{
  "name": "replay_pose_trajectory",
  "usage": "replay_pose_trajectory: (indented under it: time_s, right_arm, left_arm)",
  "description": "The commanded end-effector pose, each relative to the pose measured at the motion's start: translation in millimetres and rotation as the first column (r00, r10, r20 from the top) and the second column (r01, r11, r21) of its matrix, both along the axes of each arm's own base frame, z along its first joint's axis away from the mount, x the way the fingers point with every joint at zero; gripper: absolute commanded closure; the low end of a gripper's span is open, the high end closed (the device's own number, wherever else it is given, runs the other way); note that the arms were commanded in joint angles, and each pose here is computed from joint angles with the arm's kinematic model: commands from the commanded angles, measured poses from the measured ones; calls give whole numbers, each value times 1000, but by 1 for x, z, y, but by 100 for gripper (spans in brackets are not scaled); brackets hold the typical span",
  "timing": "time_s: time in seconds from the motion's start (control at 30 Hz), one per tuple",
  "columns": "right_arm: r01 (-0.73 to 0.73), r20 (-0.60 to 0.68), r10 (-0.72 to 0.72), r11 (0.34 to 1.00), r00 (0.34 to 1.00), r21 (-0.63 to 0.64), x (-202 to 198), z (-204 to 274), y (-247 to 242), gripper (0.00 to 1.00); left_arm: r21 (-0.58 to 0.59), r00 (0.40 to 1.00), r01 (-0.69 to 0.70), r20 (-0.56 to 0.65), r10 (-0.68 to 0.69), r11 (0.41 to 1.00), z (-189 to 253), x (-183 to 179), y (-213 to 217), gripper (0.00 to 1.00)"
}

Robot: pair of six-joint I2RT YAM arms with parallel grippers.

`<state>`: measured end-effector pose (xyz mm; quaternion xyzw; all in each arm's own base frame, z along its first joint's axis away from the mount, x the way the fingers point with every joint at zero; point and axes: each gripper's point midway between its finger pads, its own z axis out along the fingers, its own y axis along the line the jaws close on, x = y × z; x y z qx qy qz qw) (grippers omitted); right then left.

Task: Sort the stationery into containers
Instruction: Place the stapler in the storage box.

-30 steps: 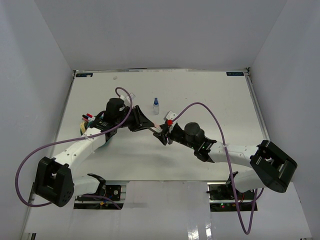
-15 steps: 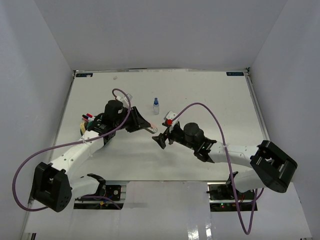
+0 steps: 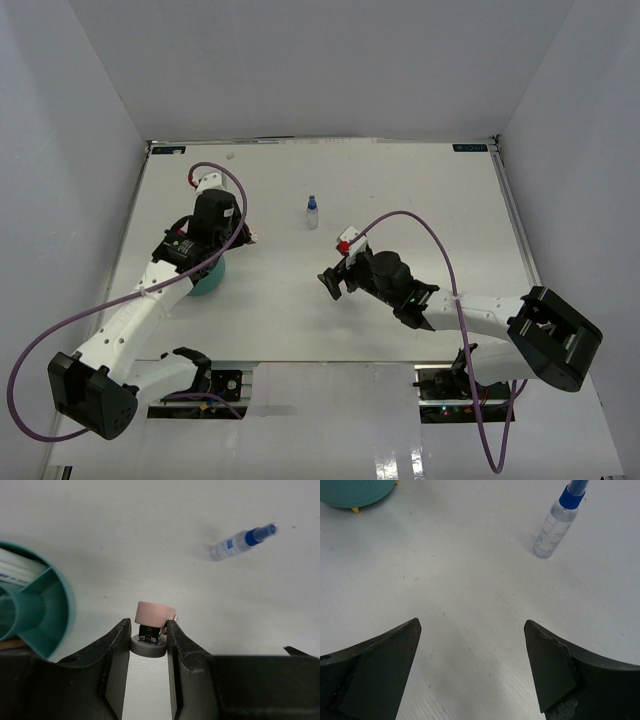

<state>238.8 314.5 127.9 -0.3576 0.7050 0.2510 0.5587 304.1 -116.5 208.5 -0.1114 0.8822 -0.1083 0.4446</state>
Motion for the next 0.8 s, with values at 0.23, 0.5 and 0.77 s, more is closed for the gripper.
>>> replay_pose_trajectory:
  time_s: [0.23, 0.5, 0.77]
  right_arm:
    - [45, 12, -45, 999, 999, -3, 8, 3, -2, 10]
    - [41, 9, -41, 999, 999, -9, 7, 1, -2, 10]
    - [38, 10, -38, 999, 999, -9, 7, 1, -1, 10]
  left_arm:
    - [314, 966, -249, 19, 256, 916, 7, -15, 78, 96]
    - [385, 971, -236, 45, 237, 893, 0, -20, 89, 97]
    - [456, 982, -184, 43, 184, 871, -16, -9, 89, 96]
